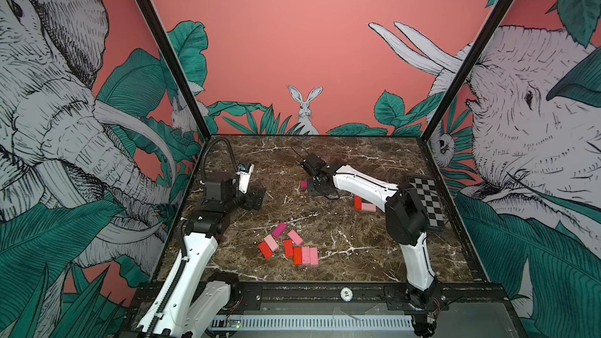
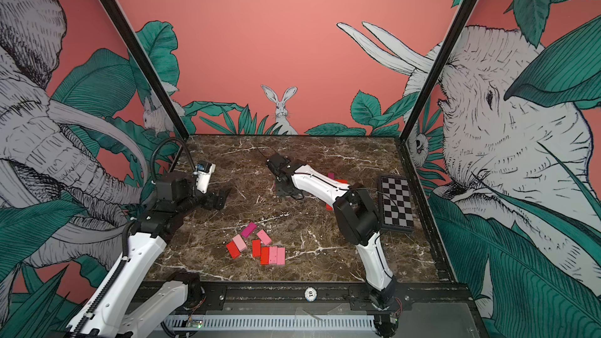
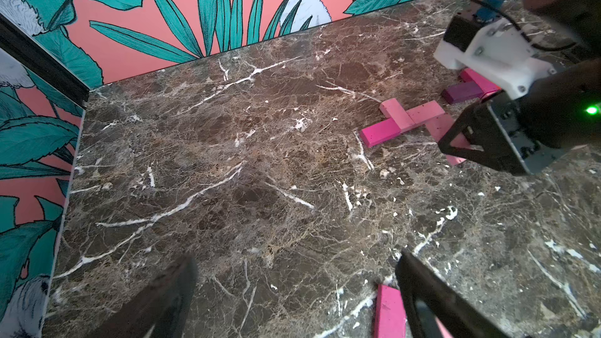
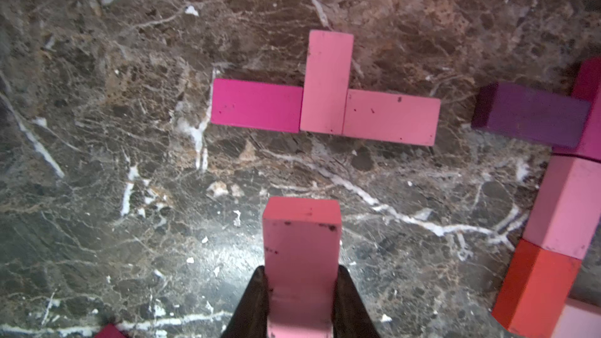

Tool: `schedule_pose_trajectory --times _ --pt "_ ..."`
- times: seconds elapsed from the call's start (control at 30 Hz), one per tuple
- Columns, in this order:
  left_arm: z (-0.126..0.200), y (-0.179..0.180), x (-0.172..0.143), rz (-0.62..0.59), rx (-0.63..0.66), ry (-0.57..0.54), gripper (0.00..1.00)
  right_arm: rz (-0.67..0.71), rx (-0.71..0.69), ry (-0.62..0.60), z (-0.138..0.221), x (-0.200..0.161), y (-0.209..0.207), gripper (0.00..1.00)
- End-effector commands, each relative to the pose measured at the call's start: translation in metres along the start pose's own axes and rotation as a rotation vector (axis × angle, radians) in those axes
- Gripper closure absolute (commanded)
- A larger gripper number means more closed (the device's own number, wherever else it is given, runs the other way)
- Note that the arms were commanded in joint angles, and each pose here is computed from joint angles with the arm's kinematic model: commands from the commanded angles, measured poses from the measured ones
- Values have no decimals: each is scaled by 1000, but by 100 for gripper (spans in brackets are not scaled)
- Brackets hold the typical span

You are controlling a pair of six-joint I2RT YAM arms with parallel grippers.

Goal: Assemble the letter t with building blocks
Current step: Assemble the building block at the center of the board.

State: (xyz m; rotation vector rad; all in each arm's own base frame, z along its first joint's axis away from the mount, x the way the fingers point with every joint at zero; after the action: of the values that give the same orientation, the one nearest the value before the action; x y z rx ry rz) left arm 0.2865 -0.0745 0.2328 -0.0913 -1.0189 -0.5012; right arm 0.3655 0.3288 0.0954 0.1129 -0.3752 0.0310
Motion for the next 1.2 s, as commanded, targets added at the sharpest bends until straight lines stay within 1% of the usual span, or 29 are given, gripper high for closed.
schedule_pose_trajectory --times 0.0,0.53,0.83,0.93,1.17 --pt "7 1 7 2 1 -18 3 -21 -42 50 -12 -9 -4 100" --pt "8 0 10 2 -6 -29 3 -52 -118 78 -38 -8 -17 99" --pt "10 0 11 1 -4 -33 3 -68 -98 113 -50 -11 -18 96" --pt "9 -1 10 3 -5 -31 3 -76 -90 130 -55 -14 -18 93" --pt "10 0 10 3 -2 -30 3 -91 -73 152 -65 -17 -20 81"
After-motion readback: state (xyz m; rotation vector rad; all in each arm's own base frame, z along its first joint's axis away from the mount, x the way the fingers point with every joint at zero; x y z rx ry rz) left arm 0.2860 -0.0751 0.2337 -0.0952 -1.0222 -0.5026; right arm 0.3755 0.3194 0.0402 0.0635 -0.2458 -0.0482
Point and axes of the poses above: each gripper's point midway between its finger pads, its own z axis back along the fingers, its own y axis along the line the jaws close on, x = y × z, the point moved 1 cm from there along z, back along the fingers, and after that the axes turned 7 degrees about -z, right-handed, at the moved point
